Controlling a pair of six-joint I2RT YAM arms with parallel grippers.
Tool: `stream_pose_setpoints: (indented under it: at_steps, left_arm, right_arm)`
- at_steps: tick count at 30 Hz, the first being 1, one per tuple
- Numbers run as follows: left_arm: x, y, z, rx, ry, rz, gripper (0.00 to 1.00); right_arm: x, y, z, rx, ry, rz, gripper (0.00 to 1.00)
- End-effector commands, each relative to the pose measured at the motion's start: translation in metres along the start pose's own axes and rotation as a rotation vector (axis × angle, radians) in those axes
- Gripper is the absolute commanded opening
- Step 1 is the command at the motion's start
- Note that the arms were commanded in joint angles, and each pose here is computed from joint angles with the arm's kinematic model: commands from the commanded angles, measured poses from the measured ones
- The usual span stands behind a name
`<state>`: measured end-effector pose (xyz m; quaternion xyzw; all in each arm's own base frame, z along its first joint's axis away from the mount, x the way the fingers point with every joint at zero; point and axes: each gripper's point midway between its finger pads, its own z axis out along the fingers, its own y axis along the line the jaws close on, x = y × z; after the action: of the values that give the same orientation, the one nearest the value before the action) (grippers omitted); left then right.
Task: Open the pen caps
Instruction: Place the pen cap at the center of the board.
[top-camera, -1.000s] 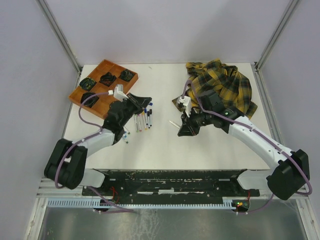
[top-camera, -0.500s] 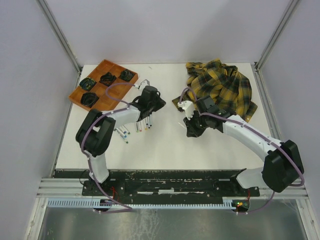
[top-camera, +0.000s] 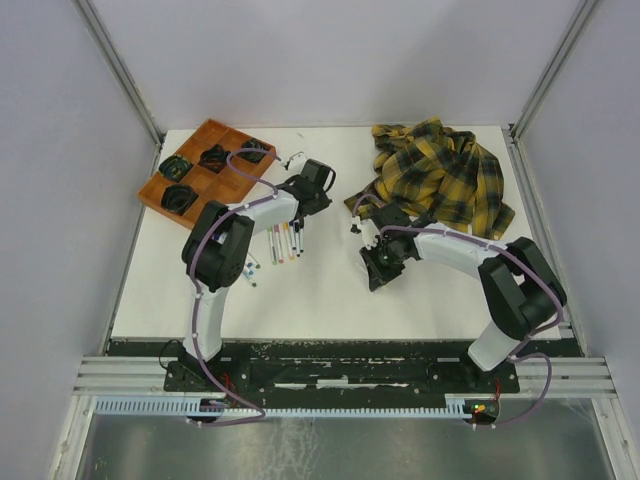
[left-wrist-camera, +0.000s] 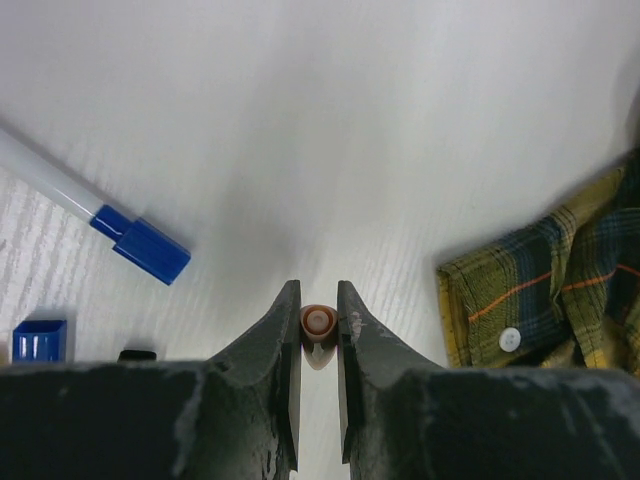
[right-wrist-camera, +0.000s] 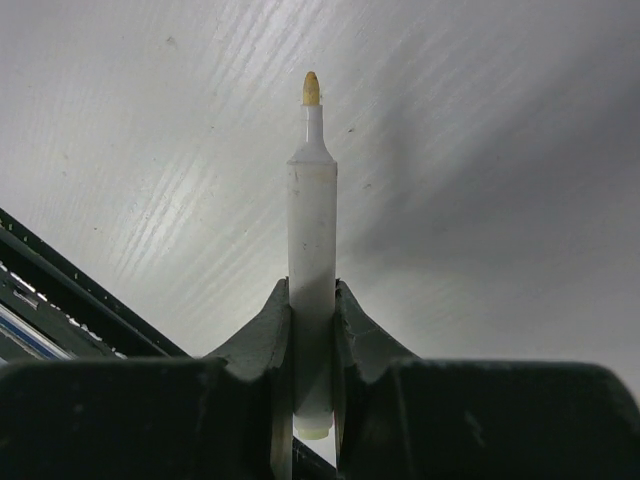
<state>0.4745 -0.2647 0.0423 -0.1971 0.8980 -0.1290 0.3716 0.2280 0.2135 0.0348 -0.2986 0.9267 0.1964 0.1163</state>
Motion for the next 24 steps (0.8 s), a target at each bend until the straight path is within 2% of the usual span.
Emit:
stream_pose_setpoints:
  at_steps: [1, 11, 24]
  left_arm:
    - [-0.022, 0.01, 0.005, -0.061, -0.048, 0.057, 0.04]
    - [-0.019, 0.013, 0.02, -0.067, -0.021, 0.028, 0.08]
    - [-0.014, 0.016, 0.024, -0.061, 0.007, 0.006, 0.25]
  right_arm:
    - [-0.016, 0.005, 0.007, 0.016, -0.047, 0.029, 0.01]
    - [-0.007, 0.0, 0.021, 0.069, 0.004, 0.041, 0.08]
    - [0.003, -0.008, 0.032, 0.114, 0.073, 0.06, 0.18]
